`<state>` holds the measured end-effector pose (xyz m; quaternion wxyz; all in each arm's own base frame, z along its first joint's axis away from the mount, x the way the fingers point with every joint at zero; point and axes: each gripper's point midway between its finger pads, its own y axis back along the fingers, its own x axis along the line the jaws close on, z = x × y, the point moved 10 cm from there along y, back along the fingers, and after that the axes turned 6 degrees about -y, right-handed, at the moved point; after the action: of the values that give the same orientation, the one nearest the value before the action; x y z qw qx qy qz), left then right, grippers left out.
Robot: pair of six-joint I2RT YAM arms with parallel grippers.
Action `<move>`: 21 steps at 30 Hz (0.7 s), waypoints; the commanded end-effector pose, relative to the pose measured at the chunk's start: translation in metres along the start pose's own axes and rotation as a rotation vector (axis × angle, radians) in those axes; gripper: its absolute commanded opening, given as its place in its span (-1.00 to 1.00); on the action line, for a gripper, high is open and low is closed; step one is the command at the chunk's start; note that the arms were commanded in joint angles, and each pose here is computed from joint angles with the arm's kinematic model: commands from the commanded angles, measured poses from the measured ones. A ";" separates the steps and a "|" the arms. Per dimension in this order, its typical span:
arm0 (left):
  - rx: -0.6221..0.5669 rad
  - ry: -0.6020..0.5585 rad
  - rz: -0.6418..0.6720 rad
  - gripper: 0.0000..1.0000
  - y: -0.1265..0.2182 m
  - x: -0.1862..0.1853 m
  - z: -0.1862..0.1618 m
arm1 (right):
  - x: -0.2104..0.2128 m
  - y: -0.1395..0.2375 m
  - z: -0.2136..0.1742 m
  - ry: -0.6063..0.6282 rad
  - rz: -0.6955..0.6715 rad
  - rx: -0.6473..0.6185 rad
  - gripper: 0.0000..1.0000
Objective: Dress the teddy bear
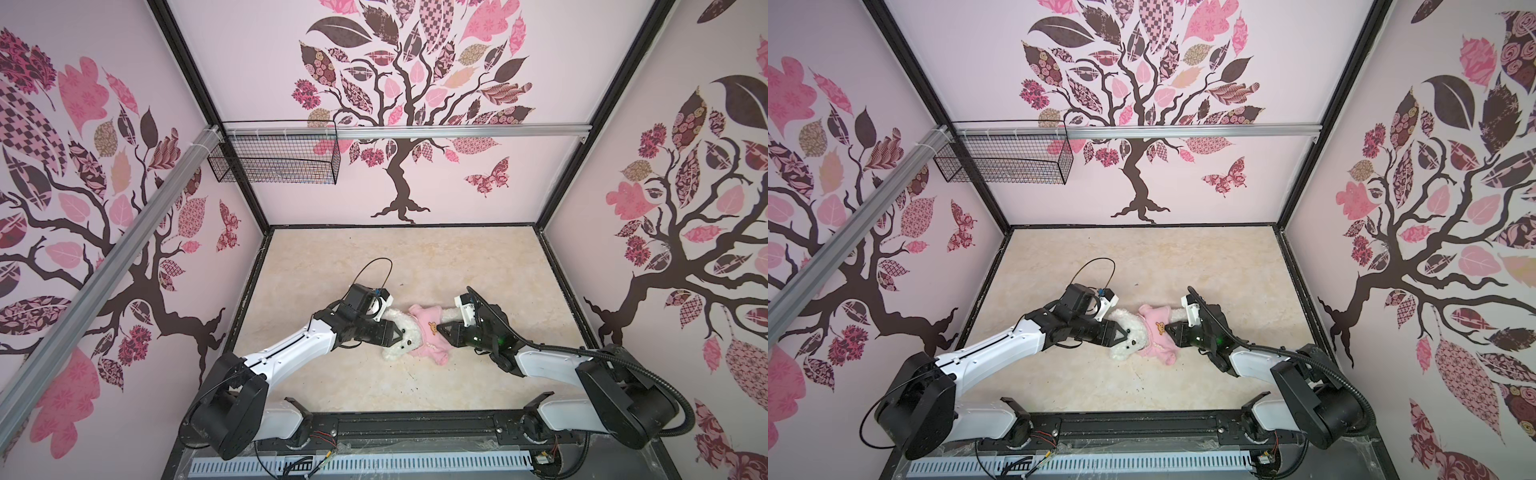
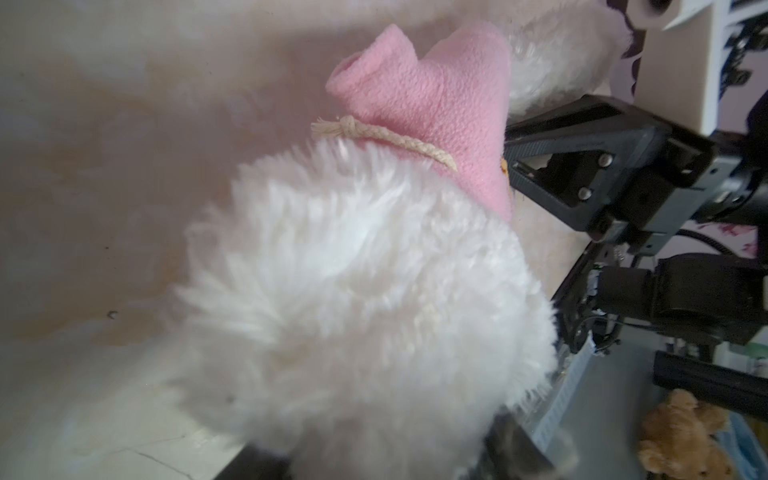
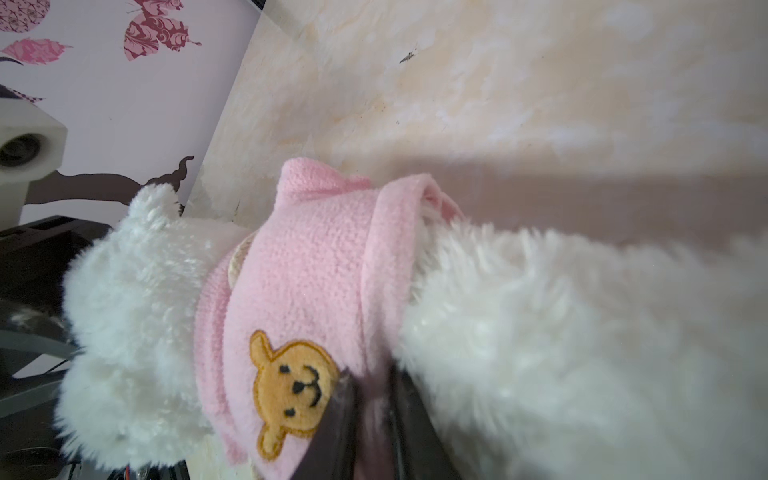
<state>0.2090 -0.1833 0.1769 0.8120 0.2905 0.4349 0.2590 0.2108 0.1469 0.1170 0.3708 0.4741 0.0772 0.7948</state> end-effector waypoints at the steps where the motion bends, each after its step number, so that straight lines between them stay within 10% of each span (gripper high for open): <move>1: -0.063 0.166 -0.159 0.52 0.003 -0.001 0.002 | -0.014 0.000 -0.024 -0.039 -0.076 0.057 -0.67; 3: -0.071 0.225 -0.196 0.82 0.001 0.001 0.003 | -0.016 0.001 -0.029 -0.043 -0.077 0.057 -0.69; 10: -0.063 0.306 -0.143 0.85 -0.011 0.011 0.011 | -0.019 0.009 -0.041 -0.044 -0.060 0.047 -0.73; 21: -0.054 0.169 -0.028 -0.54 -0.025 0.014 0.019 | 0.007 0.050 -0.007 0.058 -0.023 -0.066 -0.30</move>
<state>0.2337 -0.1943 0.1476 0.7501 0.2454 0.5484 0.2765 0.1811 0.1296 0.1372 0.3768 0.4284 0.0507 0.8197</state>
